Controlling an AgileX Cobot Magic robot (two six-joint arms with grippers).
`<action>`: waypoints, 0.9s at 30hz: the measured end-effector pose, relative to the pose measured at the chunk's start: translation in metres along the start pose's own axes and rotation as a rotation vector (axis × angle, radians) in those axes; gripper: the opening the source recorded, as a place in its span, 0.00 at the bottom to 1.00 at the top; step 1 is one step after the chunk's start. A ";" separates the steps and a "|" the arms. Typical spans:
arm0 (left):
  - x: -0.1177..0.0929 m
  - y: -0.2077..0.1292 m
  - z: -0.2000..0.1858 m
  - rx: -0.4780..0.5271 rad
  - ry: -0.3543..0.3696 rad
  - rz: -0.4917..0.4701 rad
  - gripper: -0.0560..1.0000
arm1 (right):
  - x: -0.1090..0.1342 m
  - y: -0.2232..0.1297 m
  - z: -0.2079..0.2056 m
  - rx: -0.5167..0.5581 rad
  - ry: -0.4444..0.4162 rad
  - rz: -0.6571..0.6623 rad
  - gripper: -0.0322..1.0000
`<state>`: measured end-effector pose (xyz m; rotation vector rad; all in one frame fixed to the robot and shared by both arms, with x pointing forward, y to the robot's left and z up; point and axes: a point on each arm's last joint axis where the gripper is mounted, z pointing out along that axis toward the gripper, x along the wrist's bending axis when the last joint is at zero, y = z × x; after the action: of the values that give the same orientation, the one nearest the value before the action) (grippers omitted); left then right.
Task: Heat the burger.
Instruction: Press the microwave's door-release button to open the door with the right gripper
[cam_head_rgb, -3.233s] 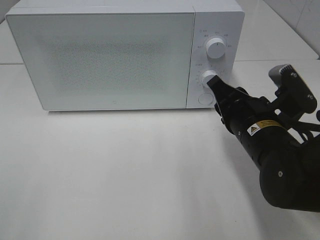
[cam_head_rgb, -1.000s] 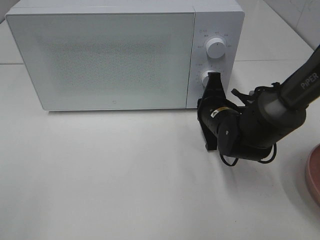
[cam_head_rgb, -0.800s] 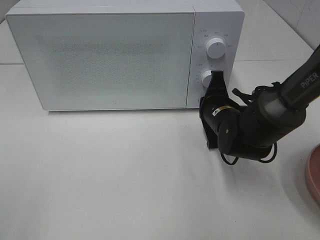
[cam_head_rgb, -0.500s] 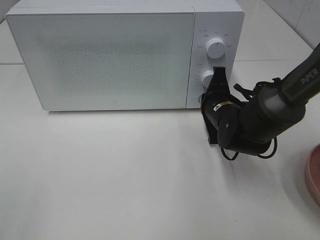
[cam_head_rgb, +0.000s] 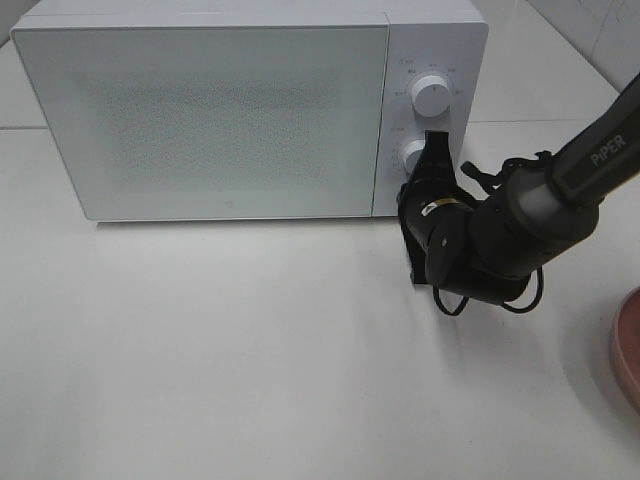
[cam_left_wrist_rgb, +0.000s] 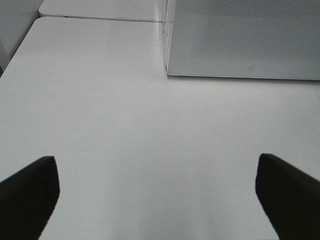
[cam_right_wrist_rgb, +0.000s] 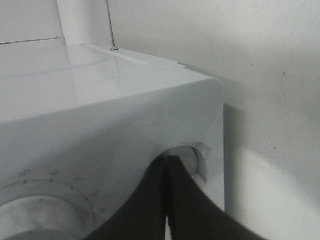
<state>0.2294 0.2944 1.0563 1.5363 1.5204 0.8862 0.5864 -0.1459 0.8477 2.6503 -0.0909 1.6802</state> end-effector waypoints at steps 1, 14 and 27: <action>0.000 0.000 0.000 0.000 0.000 0.000 0.99 | 0.000 0.000 0.000 0.000 0.000 0.000 0.06; 0.000 0.000 0.000 0.000 0.000 0.000 0.99 | -0.006 -0.007 0.011 -0.029 0.021 0.022 0.06; 0.000 0.000 0.000 0.000 0.000 0.000 0.99 | -0.005 -0.007 0.010 -0.025 0.017 0.023 0.06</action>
<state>0.2294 0.2944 1.0563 1.5363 1.5204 0.8862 0.5937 -0.1387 0.8389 2.6269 -0.1422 1.6973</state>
